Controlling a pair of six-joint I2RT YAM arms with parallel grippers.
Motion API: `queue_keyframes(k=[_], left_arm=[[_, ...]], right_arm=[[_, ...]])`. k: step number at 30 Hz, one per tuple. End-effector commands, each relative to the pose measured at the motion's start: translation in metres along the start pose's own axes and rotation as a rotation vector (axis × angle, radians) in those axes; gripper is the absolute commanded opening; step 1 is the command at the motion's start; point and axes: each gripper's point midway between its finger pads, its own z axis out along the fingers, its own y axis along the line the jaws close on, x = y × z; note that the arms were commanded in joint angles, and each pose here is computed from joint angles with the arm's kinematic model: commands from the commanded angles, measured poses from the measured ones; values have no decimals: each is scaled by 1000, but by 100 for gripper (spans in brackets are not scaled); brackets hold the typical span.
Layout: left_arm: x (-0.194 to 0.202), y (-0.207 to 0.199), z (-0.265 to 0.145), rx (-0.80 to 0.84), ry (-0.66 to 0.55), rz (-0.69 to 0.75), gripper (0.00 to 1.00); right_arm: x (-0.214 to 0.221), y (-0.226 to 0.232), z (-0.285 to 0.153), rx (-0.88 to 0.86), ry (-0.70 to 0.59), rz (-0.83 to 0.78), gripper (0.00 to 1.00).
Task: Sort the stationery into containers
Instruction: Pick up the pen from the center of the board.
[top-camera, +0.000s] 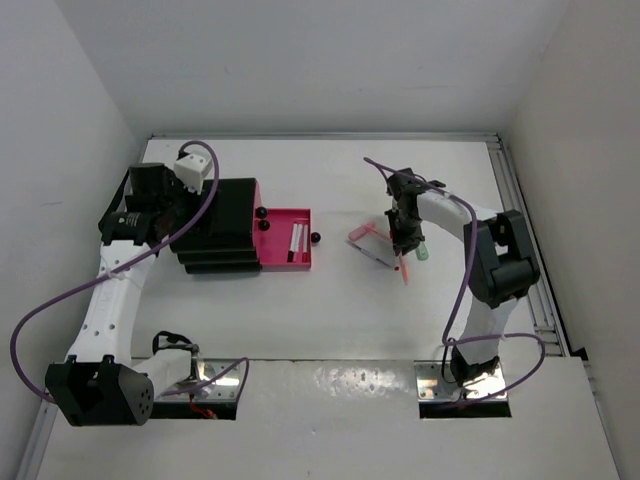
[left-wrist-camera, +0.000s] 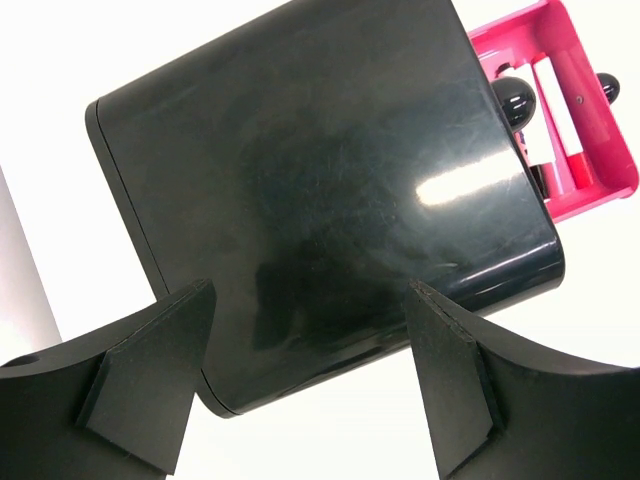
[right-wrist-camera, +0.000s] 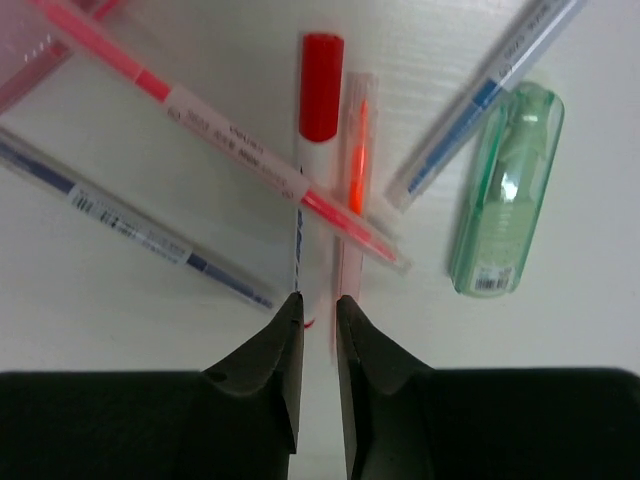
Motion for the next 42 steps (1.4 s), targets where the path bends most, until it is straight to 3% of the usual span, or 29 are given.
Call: queue_keyframes(k=[1, 19, 21, 25, 31, 36, 42], left_arm=[[-5, 4, -4, -21, -26, 16, 82], [-3, 8, 1, -29, 6, 13, 83], [-4, 8, 1, -31, 5, 14, 83], [-4, 8, 1, -30, 5, 15, 83], [-2, 6, 4, -20, 5, 5, 83], [-1, 3, 6, -4, -2, 2, 83], [-3, 1, 8, 7, -15, 4, 83]], right_arm=[[-31, 6, 1, -13, -69, 23, 19], [-50, 4, 41, 8, -18, 11, 24], [-49, 5, 44, 0, -4, -20, 20], [-44, 4, 37, -17, 18, -76, 2], [-51, 5, 3, -53, -59, -166, 0], [-62, 20, -42, -128, -163, -319, 0], [-32, 65, -81, -303, -259, -742, 0]])
